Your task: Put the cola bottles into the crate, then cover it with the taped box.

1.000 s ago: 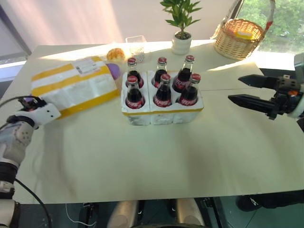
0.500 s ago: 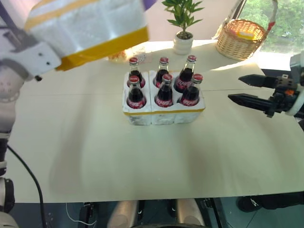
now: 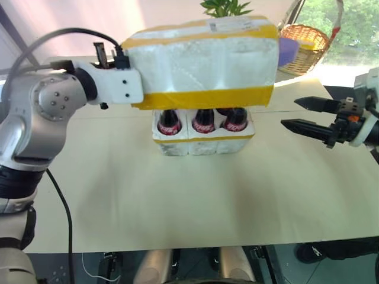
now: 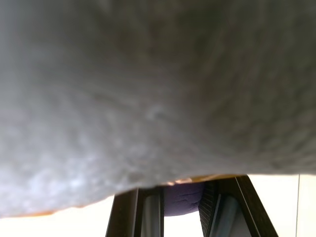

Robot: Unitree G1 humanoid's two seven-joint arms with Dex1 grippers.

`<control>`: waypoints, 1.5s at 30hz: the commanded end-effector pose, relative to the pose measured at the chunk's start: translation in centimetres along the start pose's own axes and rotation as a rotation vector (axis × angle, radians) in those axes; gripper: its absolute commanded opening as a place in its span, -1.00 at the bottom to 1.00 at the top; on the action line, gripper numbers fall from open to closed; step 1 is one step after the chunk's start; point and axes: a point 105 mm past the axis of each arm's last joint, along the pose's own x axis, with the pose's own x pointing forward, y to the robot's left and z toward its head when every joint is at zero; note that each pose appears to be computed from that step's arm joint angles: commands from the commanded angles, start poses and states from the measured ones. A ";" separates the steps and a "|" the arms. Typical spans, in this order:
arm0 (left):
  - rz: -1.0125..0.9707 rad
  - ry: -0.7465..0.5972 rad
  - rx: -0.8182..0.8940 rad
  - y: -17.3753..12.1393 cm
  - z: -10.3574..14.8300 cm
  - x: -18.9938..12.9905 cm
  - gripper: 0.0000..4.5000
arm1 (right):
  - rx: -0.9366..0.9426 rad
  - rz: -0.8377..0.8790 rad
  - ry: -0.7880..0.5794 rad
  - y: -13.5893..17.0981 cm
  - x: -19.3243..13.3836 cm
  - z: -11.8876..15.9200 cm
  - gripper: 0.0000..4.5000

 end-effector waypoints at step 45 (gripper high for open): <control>-0.518 -0.374 -1.416 -5.9 -6.0 -10.1 0.62 | -0.042 -0.019 -0.031 -0.6 -1.0 1.4 1.00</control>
